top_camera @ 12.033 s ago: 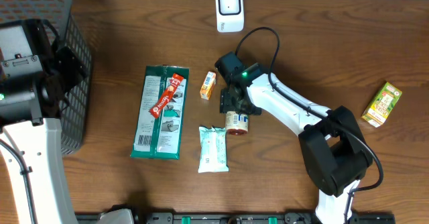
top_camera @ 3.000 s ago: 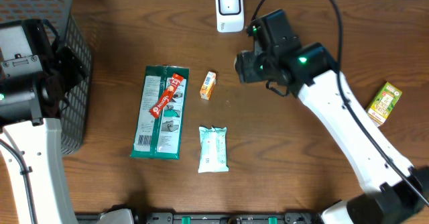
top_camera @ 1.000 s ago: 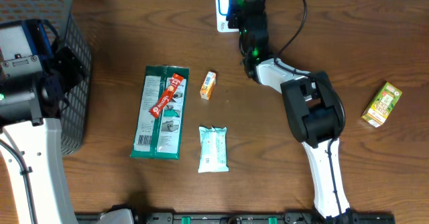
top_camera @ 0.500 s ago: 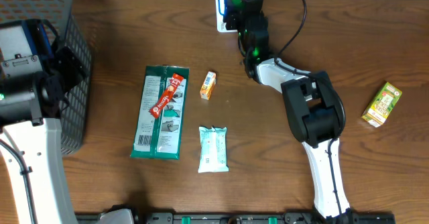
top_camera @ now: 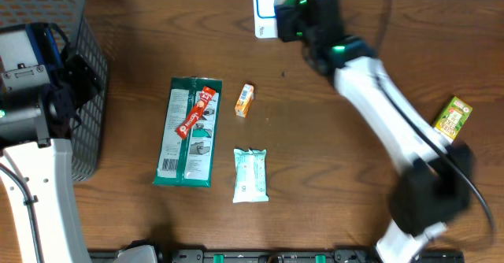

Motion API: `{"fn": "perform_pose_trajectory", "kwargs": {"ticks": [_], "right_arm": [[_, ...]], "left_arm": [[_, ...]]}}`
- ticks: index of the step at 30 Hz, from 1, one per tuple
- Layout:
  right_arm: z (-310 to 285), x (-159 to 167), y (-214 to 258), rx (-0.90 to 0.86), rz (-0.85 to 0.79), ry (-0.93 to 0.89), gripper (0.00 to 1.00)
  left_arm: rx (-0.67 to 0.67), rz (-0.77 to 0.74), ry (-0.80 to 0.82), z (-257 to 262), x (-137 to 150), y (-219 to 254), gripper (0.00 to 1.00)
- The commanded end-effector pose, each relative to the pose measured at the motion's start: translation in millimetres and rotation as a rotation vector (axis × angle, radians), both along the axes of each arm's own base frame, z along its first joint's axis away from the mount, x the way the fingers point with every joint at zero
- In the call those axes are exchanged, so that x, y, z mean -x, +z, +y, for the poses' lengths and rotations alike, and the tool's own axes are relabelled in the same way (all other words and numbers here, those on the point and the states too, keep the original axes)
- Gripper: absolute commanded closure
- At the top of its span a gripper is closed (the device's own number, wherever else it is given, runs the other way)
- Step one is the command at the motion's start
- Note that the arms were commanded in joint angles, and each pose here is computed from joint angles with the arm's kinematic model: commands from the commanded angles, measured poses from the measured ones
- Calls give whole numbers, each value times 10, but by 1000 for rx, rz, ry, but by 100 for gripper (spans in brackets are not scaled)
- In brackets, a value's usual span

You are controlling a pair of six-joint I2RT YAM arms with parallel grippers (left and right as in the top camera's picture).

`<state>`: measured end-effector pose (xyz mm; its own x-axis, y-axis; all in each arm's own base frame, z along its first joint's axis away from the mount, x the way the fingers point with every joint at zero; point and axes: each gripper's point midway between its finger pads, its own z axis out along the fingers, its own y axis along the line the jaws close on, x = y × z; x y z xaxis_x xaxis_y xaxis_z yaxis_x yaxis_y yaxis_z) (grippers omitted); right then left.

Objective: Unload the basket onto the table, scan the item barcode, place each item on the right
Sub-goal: 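Carry the jar to the right edge beside the green tea carton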

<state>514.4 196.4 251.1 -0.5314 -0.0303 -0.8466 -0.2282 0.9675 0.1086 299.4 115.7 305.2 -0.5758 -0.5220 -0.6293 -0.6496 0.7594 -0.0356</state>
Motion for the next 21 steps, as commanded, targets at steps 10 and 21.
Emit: {"fn": "perform_pose_trajectory", "kwargs": {"ticks": [10,21], "right_arm": [[-1389,1152,-571,169,577,-203,99],[-2536,1421,-1338,58,741,-471,99]], "left_arm": [[-15,3,4,34,1,18,12],[-15,3,4,34,1,18,12]]}}
